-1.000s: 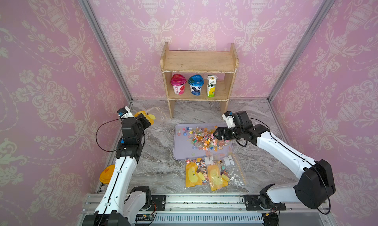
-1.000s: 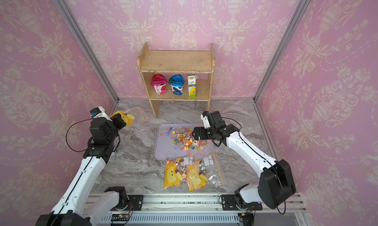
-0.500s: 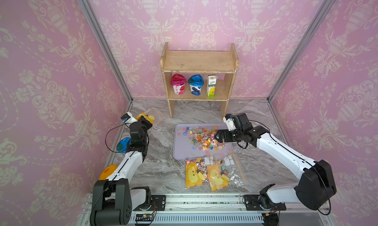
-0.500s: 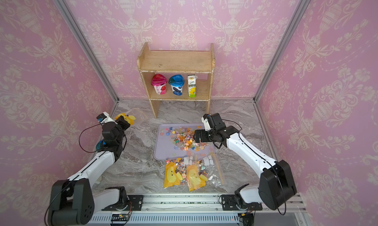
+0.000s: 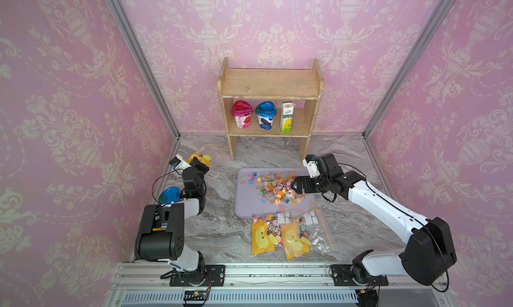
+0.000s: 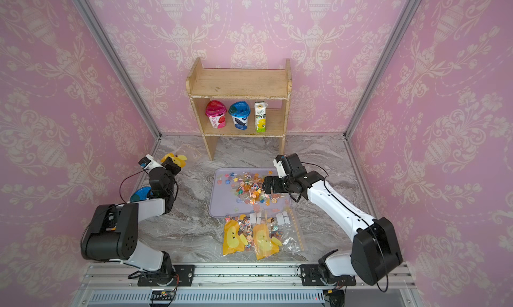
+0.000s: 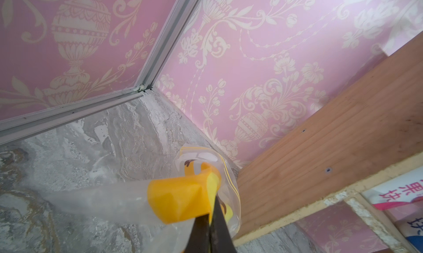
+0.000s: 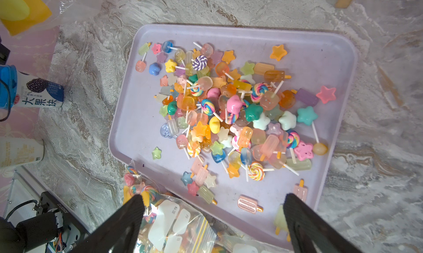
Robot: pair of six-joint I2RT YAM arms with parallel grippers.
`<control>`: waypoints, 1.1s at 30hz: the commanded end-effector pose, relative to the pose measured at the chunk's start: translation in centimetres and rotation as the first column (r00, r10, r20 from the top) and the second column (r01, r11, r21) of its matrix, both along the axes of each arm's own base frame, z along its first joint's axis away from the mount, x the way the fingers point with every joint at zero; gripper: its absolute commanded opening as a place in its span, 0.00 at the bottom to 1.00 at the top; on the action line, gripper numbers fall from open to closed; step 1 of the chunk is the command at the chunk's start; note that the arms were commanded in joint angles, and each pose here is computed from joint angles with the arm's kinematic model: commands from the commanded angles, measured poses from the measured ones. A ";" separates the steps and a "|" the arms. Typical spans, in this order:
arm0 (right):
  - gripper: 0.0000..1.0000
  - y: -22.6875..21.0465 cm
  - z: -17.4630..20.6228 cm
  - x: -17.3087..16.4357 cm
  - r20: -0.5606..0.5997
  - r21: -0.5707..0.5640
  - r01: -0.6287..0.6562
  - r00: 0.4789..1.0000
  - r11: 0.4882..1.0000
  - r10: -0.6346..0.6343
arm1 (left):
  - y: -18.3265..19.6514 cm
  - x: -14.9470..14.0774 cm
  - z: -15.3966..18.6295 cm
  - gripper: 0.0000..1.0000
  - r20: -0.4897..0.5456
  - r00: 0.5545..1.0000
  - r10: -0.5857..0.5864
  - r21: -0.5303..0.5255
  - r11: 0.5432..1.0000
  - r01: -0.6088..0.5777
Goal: Pour candies out of the ziploc bag
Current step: Place the ziploc bag at the center of the board.
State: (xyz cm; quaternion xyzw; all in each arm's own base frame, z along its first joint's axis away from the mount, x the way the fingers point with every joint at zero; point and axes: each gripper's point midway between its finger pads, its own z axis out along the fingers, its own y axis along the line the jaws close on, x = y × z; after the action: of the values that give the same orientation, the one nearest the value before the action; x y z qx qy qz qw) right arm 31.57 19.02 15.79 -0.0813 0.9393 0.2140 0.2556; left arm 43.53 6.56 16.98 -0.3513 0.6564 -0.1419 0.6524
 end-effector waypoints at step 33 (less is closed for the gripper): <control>0.98 -0.3 0.3 -0.6 -0.005 0.009 -0.004 1.000 1.000 0.004 | -1.2 -2.9 3.6 0.99 -0.111 0.993 -0.043 0.003 0.999 0.043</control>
State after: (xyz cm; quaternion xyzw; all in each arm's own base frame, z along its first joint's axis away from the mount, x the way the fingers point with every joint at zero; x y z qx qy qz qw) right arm 31.42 18.97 15.68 -0.0826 0.9403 0.2133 0.2522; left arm 41.62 5.63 21.38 -0.3485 0.6777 -0.1497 0.6300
